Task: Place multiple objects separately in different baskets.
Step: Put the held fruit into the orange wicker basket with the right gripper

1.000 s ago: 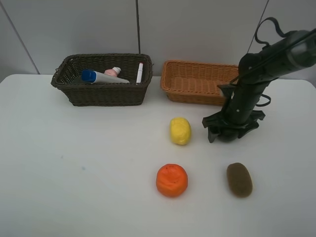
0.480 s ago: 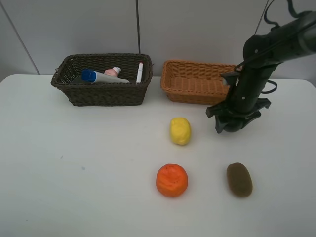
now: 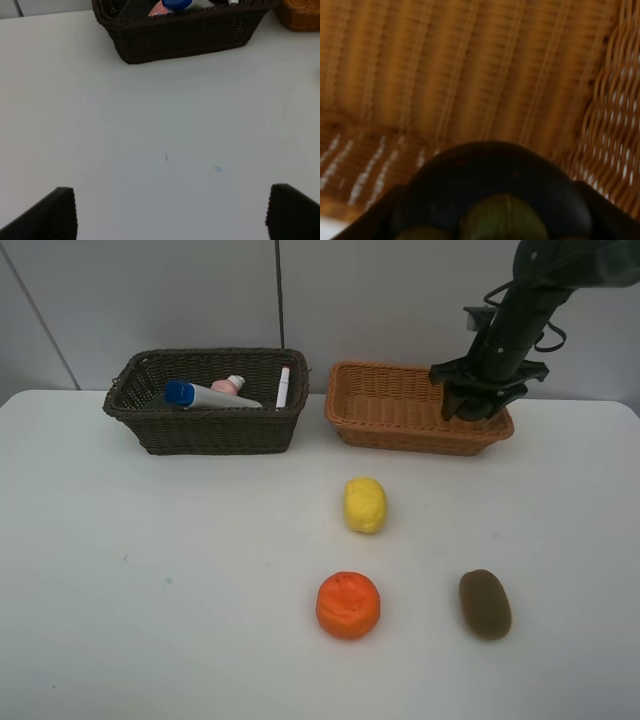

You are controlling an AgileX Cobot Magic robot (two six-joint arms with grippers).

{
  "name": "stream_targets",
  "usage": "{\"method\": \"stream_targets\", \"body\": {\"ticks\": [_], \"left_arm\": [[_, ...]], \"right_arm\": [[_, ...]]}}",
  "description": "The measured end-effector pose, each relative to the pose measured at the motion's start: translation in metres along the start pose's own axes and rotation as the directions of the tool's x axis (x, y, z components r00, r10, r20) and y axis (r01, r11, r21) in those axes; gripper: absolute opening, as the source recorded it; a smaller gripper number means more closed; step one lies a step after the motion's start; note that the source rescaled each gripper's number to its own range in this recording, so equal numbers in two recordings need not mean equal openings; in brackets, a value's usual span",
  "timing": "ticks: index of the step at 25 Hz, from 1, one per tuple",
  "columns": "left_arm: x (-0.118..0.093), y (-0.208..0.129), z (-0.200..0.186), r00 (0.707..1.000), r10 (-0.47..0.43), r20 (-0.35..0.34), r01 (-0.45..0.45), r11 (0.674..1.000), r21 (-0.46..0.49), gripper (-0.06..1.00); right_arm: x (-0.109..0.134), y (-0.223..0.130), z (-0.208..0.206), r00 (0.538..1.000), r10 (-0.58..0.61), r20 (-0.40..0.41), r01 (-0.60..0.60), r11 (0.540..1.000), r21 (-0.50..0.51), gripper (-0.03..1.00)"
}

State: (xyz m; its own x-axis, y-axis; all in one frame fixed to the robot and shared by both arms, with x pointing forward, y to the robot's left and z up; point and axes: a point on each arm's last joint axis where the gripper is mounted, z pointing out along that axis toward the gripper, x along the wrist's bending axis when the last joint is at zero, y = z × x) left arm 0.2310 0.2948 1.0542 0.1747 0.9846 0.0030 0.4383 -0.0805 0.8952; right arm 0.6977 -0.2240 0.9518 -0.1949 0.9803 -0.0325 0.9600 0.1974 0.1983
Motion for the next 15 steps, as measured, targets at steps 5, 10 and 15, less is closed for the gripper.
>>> {"method": "stream_targets", "body": {"ticks": [5,10,15], "left_arm": [[0.000,0.000,0.000,1.000,-0.001,0.001,0.001,1.000,0.000,1.00],[0.000,0.000,0.000,1.000,-0.001,0.001,0.001,1.000,0.000,1.00],[0.000,0.000,0.000,1.000,-0.001,0.001,0.001,1.000,0.000,1.00]], "right_arm": [[-0.004,0.020,0.008,1.000,0.004,0.003,-0.004,0.999,-0.047,0.30],[-0.003,0.021,0.005,1.000,0.008,-0.004,-0.008,0.999,-0.044,0.90],[0.000,0.010,-0.004,0.999,0.024,-0.038,-0.021,0.997,0.070,0.96]]}}
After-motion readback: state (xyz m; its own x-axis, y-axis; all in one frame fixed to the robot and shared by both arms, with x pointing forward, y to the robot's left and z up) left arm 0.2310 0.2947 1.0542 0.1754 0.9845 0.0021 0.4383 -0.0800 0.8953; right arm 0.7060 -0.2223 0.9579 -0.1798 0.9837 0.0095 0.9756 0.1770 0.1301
